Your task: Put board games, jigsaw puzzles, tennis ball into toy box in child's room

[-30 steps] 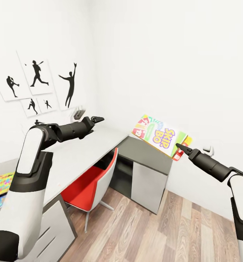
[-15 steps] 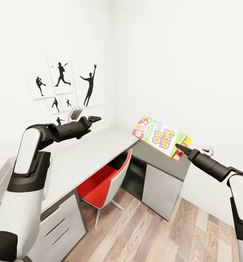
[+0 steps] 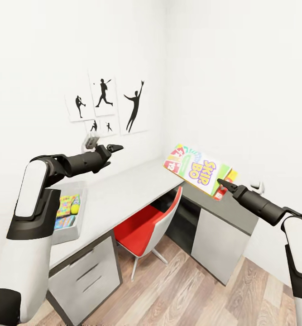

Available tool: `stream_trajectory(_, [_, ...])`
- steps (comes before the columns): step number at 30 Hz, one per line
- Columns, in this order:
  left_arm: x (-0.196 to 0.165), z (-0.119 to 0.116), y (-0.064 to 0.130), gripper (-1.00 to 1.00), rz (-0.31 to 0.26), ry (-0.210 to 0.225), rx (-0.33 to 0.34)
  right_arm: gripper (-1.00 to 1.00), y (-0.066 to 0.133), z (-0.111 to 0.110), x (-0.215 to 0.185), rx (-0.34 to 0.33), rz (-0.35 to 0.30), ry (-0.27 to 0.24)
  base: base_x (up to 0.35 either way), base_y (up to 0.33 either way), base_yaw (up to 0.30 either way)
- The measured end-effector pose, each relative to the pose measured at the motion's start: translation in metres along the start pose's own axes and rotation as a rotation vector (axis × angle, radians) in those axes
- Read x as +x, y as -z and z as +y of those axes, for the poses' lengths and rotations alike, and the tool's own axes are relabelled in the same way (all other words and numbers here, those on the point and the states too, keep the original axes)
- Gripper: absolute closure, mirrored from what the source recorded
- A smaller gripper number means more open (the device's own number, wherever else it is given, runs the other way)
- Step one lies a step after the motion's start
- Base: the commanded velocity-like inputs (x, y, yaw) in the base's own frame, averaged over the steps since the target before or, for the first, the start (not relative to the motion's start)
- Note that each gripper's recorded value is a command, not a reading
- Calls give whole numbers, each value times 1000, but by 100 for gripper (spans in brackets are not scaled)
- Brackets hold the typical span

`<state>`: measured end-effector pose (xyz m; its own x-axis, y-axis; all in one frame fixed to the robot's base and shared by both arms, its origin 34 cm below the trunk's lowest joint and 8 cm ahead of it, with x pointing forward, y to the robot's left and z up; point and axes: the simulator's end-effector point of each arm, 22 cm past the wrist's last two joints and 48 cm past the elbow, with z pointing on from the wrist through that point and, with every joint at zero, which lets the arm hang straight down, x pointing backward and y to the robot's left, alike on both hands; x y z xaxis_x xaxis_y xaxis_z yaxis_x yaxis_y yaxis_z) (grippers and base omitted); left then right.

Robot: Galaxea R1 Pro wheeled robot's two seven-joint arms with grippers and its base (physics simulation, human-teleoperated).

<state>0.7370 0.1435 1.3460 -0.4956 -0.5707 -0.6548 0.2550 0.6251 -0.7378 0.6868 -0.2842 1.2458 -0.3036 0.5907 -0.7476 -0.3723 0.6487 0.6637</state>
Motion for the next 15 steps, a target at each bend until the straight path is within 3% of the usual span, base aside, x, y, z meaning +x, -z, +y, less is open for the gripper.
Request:
stream_trajectory(8, [0, 0, 0, -100, -1, 1, 0, 100, 0, 0, 0, 0, 0, 0, 0, 22, 287])
stream_trajectory(15, [0, 0, 0, -100, -1, 0, 0, 100, -1, 0, 0, -1, 0, 1, 0, 209, 288])
